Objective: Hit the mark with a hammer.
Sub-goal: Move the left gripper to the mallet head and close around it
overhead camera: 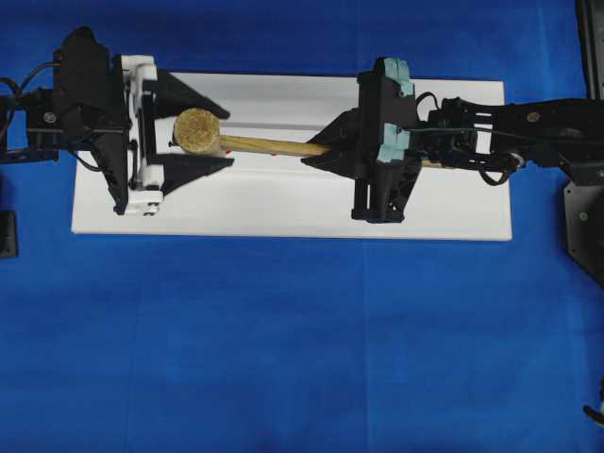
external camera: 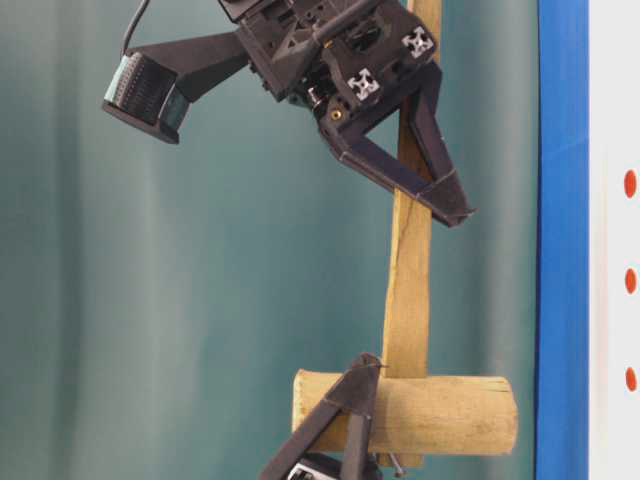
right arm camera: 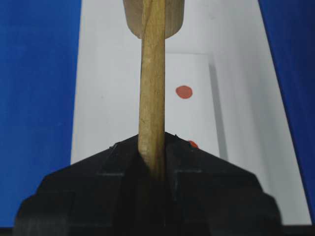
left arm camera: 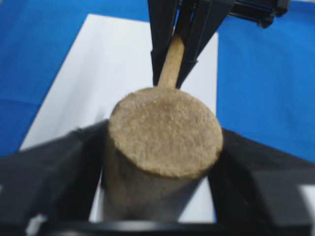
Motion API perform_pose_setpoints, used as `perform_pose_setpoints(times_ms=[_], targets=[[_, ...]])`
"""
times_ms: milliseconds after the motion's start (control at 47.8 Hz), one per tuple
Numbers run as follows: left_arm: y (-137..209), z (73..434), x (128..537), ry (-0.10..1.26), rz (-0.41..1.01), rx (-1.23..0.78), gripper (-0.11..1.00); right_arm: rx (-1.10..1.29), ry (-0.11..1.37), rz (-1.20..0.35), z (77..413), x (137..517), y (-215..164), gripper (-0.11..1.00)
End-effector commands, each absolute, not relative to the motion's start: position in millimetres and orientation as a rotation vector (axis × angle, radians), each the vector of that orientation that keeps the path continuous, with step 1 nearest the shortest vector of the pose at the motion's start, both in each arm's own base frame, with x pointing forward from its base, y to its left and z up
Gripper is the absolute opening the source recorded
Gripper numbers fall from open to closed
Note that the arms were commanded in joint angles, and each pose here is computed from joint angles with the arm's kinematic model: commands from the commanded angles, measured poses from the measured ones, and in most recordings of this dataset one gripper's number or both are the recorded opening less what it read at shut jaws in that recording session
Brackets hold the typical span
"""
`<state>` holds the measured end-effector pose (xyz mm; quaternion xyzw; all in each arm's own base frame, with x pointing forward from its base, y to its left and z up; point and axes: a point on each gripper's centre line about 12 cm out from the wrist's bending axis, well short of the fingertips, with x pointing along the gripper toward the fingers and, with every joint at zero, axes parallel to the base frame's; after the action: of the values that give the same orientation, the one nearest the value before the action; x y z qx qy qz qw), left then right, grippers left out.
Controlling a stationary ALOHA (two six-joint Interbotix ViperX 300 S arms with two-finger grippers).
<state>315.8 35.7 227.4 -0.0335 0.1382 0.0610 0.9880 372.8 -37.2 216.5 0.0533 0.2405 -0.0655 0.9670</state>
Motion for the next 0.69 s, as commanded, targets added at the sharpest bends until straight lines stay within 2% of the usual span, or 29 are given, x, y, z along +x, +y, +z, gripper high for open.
perform_pose_setpoints(times_ms=[0, 670], targets=[[35.4, 235.1, 318.0, 0.267, 0.121, -0.068, 0.48, 0.099, 0.421, -0.132, 234.6, 379.6, -37.4, 0.02], [35.5, 236.2, 317.6, 0.269, 0.119, -0.046, 0.48, 0.104, 0.451, -0.124, 230.7, 377.4, -35.2, 0.02]])
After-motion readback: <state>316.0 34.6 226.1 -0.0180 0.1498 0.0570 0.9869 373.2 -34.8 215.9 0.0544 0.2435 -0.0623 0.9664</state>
